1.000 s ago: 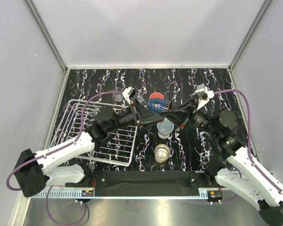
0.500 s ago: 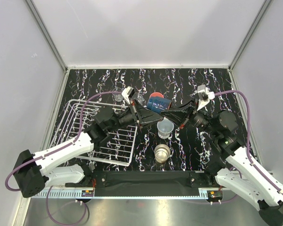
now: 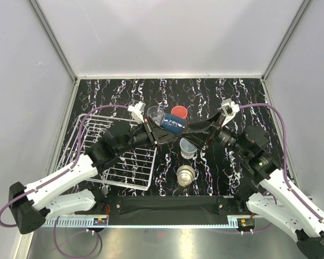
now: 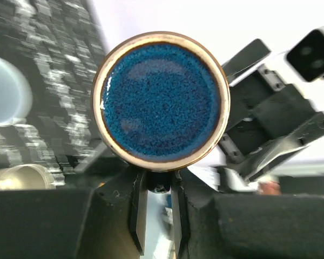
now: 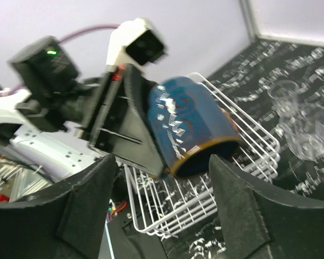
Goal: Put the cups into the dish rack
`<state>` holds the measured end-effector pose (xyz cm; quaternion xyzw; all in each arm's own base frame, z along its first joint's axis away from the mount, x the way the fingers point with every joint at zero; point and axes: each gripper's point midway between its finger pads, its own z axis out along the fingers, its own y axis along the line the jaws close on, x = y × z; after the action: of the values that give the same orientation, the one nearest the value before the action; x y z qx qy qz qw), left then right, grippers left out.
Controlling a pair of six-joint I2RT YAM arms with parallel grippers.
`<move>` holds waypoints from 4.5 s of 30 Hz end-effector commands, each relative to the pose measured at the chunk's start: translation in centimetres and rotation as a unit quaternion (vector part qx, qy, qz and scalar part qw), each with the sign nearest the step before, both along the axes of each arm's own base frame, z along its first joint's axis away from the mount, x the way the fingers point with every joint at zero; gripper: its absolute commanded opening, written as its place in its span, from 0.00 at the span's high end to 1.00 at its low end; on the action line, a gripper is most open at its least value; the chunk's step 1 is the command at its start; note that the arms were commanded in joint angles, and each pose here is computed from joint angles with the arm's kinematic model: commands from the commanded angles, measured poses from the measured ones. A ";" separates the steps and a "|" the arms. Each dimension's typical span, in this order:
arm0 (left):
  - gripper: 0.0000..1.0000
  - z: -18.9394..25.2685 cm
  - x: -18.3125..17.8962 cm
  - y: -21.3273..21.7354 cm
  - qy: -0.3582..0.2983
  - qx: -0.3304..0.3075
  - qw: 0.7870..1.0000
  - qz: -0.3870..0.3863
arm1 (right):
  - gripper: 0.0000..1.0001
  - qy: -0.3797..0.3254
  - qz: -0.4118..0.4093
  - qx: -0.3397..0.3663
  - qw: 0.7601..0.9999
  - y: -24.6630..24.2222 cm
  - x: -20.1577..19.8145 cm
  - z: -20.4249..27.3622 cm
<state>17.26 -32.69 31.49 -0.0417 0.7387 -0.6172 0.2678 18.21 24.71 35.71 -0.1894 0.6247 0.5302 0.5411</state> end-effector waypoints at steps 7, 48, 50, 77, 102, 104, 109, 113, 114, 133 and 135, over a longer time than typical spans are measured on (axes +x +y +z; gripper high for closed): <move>1.00 -1.4 3.7 9.0 -0.119 0.215 0.953 0.176 | 0.16 0.137 -0.214 -0.079 0.964 -5.7 4.0 -4.9; 1.00 -22.4 11.6 13.9 -0.045 0.555 0.778 0.290 | 0.10 0.261 -0.262 -0.192 0.909 -8.5 2.5 -11.0; 1.00 -22.8 11.8 14.1 -0.040 0.560 0.775 0.290 | 0.10 0.268 -0.260 -0.197 0.907 -8.3 2.6 -11.4; 0.41 -24.7 11.7 14.9 -0.011 0.570 0.775 0.272 | 0.10 0.335 -0.208 -0.249 0.884 -5.2 3.5 -15.3; 0.22 -12.1 6.9 14.8 -0.065 0.413 0.876 0.241 | 0.22 0.362 -0.124 -0.314 0.869 -3.1 2.2 -18.3; 0.20 -9.7 7.1 15.1 -0.093 0.402 0.877 0.246 | 0.22 0.349 -0.122 -0.311 0.875 -2.4 3.2 -16.8; 0.21 -5.1 9.3 17.2 -0.121 0.406 0.864 0.272 | 0.21 0.339 -0.145 -0.324 0.871 -2.2 5.1 -15.2; 0.28 -0.5 12.8 19.4 -0.130 0.422 0.845 0.302 | 0.21 0.326 -0.150 -0.315 0.879 -1.8 5.9 -13.7; 0.31 -1.1 14.5 19.8 -0.118 0.438 0.838 0.302 | 0.20 0.326 -0.150 -0.316 0.878 -1.9 5.9 -13.6; 0.52 -8.8 30.5 21.9 -0.034 0.545 0.785 0.292 | 0.17 0.314 -0.147 -0.336 0.876 -3.1 4.8 -12.9; 0.52 -10.7 31.6 21.8 -0.018 0.555 0.781 0.286 | 0.17 0.314 -0.145 -0.340 0.875 -3.1 4.7 -13.0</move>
<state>45.75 -11.00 19.13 -0.0788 0.9201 0.0020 0.3836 22.97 21.36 20.50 -0.0764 0.9359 0.2204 0.2640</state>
